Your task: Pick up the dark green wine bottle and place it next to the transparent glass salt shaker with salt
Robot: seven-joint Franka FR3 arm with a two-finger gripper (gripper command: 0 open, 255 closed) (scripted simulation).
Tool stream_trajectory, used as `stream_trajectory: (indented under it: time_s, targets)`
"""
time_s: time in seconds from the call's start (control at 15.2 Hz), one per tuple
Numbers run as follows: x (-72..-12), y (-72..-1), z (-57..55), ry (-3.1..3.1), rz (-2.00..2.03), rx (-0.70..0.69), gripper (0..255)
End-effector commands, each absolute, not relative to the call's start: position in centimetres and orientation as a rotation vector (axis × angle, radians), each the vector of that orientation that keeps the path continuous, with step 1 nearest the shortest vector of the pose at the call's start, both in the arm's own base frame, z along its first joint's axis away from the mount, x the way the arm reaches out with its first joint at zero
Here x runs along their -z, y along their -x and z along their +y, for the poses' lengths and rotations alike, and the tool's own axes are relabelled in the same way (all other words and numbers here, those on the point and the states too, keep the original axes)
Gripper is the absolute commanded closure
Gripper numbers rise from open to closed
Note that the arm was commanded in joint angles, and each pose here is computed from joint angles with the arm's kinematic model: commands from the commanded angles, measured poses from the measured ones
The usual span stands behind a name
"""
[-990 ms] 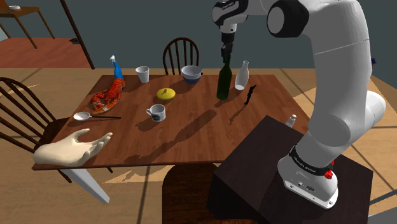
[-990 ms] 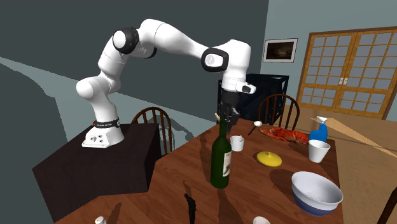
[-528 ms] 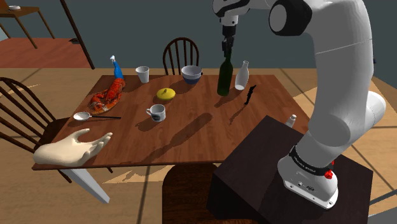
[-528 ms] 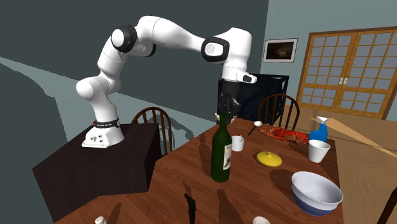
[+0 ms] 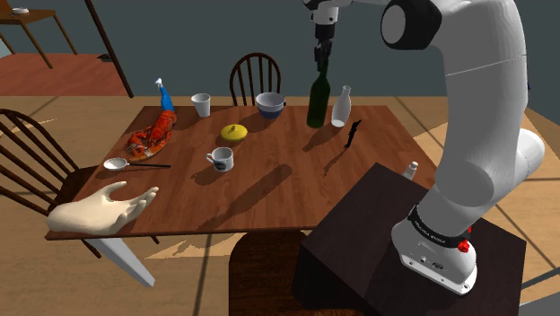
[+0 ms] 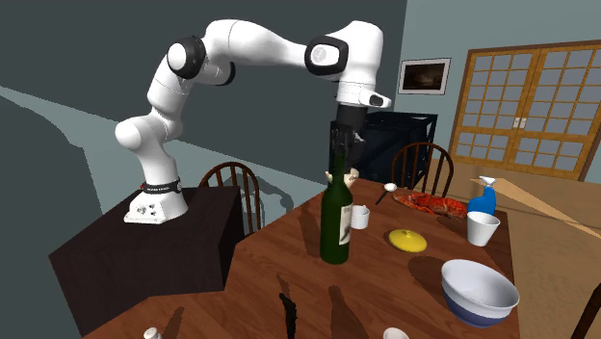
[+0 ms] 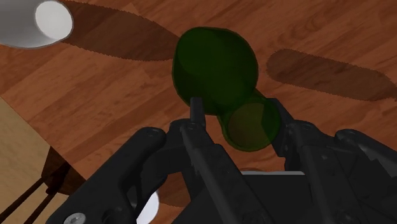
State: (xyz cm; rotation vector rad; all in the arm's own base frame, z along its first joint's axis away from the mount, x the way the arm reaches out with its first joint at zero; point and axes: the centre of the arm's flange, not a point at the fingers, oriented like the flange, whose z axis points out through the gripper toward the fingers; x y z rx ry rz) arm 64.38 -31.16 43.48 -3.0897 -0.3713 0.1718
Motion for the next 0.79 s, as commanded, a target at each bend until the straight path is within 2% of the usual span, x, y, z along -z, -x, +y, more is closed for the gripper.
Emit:
stream_trajectory:
  time_s: [0.0,0.73]
  targets:
    - [-44.5,-64.3,-31.1,3.09,-0.371,-0.172,255]
    - [-51.1,-51.4,-30.8,3.09,-0.371,-0.172,255]
